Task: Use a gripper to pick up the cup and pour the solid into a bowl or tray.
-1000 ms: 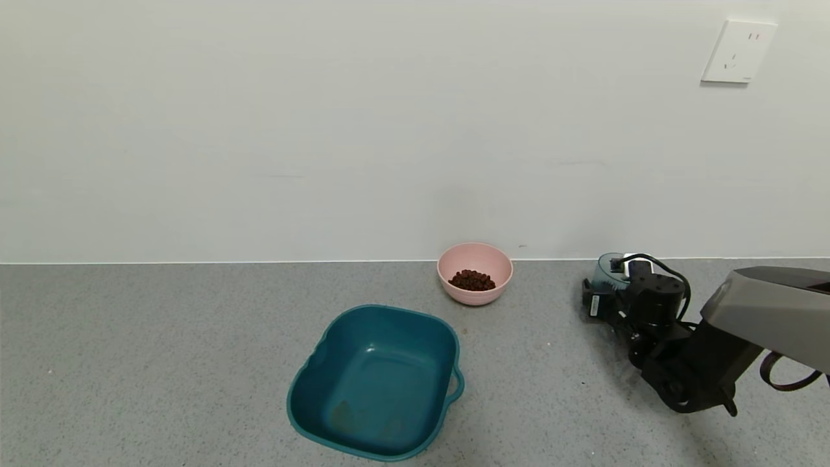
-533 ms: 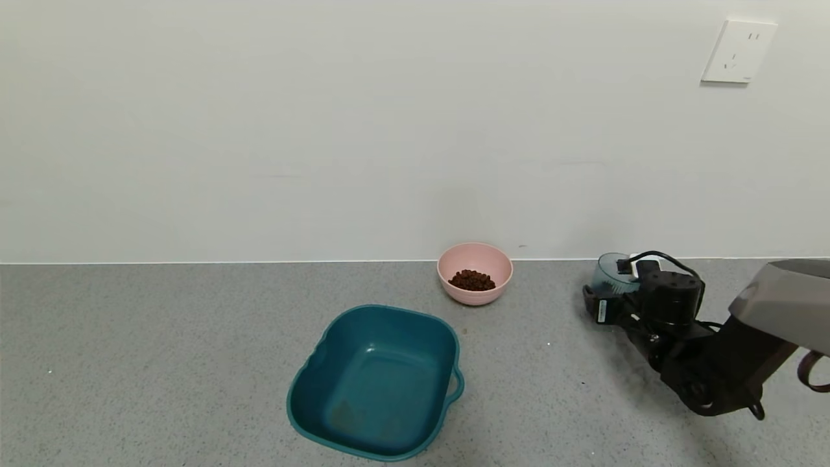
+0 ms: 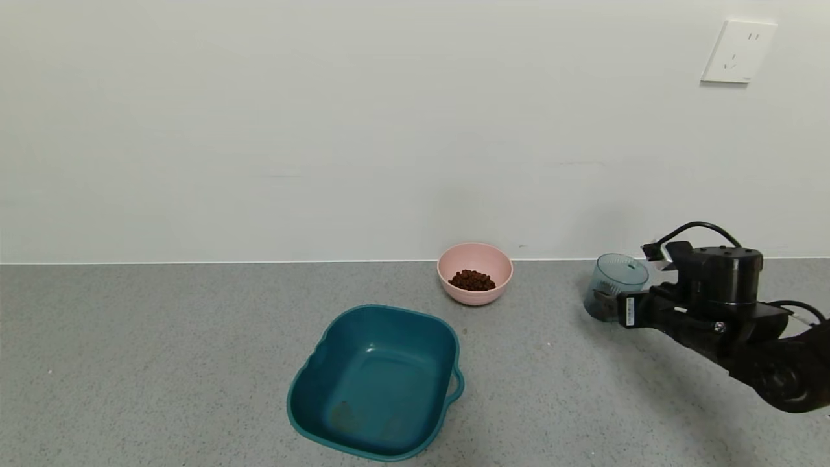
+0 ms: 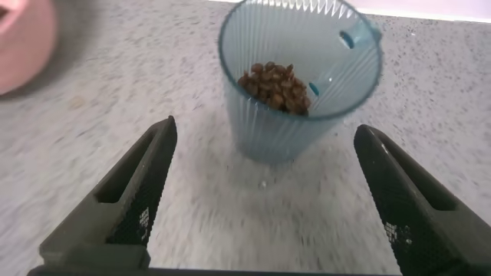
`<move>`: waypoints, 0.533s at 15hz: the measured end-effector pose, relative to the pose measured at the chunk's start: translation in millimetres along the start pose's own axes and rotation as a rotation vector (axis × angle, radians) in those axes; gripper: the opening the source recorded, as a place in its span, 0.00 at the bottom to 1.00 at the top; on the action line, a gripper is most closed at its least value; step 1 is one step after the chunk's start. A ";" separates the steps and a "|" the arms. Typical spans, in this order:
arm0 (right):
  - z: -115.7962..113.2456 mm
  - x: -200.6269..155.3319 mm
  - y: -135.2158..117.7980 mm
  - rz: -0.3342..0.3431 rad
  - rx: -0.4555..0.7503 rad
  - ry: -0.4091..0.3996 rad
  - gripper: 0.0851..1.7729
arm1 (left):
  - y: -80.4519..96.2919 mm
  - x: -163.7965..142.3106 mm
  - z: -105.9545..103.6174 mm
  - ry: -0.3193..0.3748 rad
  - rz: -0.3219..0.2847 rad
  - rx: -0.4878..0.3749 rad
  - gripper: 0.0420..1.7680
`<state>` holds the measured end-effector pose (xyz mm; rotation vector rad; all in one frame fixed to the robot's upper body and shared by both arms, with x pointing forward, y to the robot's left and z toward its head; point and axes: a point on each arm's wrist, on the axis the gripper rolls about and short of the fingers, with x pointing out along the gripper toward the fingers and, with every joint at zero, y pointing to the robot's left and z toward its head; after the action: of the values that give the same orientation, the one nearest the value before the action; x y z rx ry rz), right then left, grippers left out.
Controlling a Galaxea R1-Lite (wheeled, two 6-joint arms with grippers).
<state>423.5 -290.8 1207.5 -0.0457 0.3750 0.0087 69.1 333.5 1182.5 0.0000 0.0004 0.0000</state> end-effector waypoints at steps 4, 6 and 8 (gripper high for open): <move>30.0 -61.9 -6.1 0.036 -0.014 0.047 0.95 | 0.0 0.0 -0.1 0.001 0.000 0.000 1.00; 41.6 -97.0 -9.3 0.042 -0.021 0.061 0.96 | 0.0 0.0 -0.1 0.001 0.000 0.000 1.00; 49.9 -135.1 -13.8 0.043 -0.024 0.056 0.96 | 0.0 0.0 0.0 0.000 0.000 0.000 1.00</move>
<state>316.3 -302.3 1304.0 -0.0612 0.4318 0.0544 69.1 333.5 1182.5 0.0000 0.0004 0.0000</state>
